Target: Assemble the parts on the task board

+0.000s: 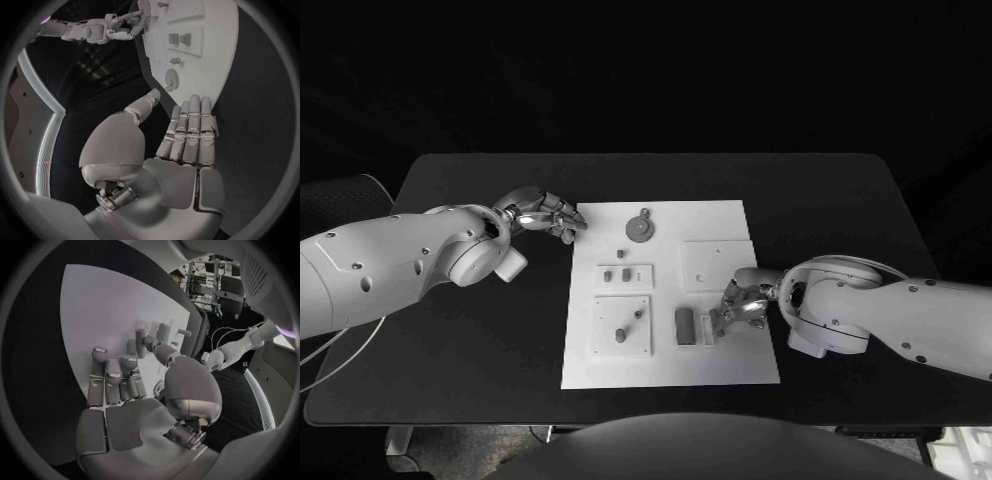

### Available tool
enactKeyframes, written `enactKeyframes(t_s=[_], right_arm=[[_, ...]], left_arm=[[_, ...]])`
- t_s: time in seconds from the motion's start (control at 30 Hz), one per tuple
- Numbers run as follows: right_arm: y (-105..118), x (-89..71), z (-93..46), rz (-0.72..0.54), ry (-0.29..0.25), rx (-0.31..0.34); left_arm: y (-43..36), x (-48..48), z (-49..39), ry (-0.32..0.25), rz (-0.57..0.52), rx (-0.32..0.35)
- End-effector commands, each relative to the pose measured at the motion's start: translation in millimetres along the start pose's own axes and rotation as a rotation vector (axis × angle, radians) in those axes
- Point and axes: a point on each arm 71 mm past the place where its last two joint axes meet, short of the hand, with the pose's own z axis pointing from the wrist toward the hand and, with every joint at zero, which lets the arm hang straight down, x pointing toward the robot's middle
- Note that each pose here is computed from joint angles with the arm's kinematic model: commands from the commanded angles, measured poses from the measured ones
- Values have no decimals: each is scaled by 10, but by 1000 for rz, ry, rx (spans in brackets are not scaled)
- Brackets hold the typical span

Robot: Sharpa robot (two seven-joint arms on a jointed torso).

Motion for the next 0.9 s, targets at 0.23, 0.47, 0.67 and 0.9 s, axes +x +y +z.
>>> enactKeyframes(t_s=[0.23,0.47,0.67,0.9], right_arm=[[40,72,1,4,64,-15],[52,84,0,9,72,-23],[64,96,2,8,81,-28],[72,100,11,10,81,-28]], left_arm=[[-21,18,5,13,1,8],[-18,15,4,12,3,7],[-20,17,5,12,3,8],[-22,21,6,14,3,9]])
